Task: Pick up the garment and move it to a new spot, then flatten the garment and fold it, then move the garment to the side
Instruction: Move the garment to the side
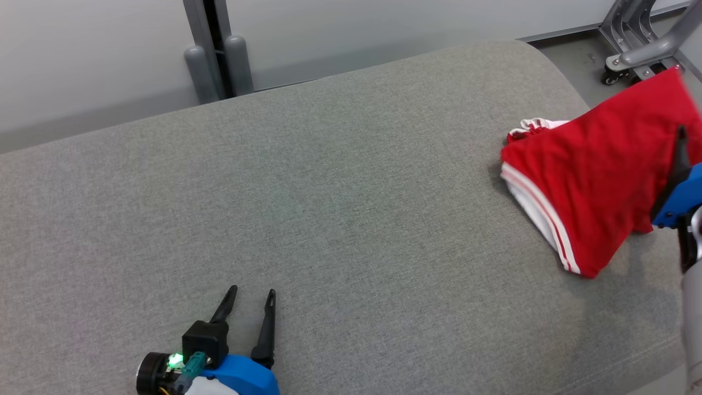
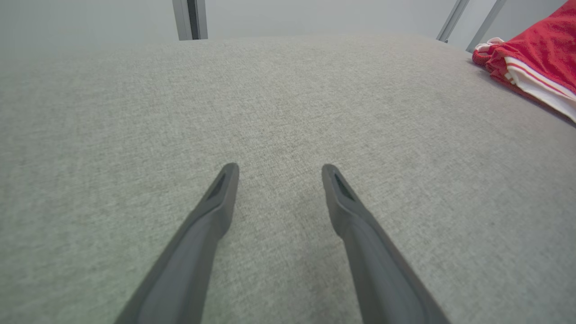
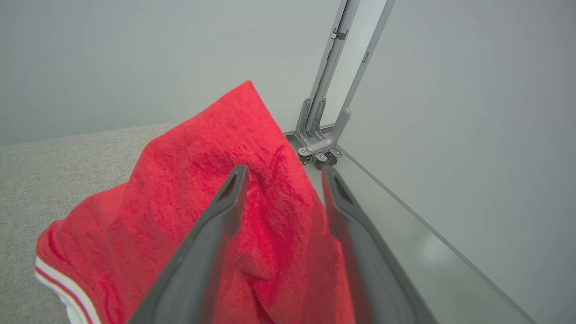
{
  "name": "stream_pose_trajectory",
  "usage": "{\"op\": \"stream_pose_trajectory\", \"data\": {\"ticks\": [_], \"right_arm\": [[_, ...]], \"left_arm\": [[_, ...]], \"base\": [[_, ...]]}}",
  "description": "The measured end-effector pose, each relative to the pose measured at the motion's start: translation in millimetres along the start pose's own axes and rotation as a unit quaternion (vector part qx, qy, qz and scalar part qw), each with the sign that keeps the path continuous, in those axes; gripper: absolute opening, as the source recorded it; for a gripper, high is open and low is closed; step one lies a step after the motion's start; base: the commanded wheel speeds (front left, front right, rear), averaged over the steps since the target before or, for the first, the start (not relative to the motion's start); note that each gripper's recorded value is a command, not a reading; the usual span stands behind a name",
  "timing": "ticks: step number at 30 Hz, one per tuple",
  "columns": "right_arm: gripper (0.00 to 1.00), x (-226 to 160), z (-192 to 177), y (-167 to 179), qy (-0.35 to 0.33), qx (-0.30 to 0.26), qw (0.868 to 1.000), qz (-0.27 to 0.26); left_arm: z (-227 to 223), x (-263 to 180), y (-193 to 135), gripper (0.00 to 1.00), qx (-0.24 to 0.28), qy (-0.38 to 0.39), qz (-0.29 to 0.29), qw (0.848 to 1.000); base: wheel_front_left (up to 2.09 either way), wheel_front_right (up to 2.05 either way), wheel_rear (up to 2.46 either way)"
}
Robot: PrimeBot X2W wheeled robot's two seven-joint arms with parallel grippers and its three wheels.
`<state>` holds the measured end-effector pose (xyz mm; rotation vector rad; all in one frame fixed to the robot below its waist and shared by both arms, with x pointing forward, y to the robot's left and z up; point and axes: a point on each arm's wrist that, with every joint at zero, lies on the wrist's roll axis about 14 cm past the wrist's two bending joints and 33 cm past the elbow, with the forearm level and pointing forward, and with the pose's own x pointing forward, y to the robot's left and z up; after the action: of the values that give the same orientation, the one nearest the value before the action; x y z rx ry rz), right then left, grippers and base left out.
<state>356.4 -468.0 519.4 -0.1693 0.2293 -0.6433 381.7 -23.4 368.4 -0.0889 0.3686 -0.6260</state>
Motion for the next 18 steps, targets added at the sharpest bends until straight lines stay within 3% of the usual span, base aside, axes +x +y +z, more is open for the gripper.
{"op": "stream_pose_trajectory", "data": {"ticks": [4,10,13,18], "right_arm": [[1.00,-5,0,21,-0.016,0.005,1.000,0.004],[1.00,-11,10,72,-0.040,0.019,0.997,0.055],[1.00,-16,19,99,-0.061,0.031,0.994,0.090],[1.00,-45,1,168,-0.054,0.073,0.978,0.188]], "left_arm": [[1,-2,8,1.00,-0.001,-0.001,0.013,1.000],[11,-8,23,1.00,0.000,-0.017,0.042,0.999],[18,-16,37,1.00,-0.001,-0.028,0.070,0.997],[24,-38,64,1.00,-0.008,-0.043,0.124,0.991]], "base": [[0.00,0.00,0.00],[0.00,0.00,0.00],[0.00,0.00,0.00],[0.00,0.00,0.00]]}}
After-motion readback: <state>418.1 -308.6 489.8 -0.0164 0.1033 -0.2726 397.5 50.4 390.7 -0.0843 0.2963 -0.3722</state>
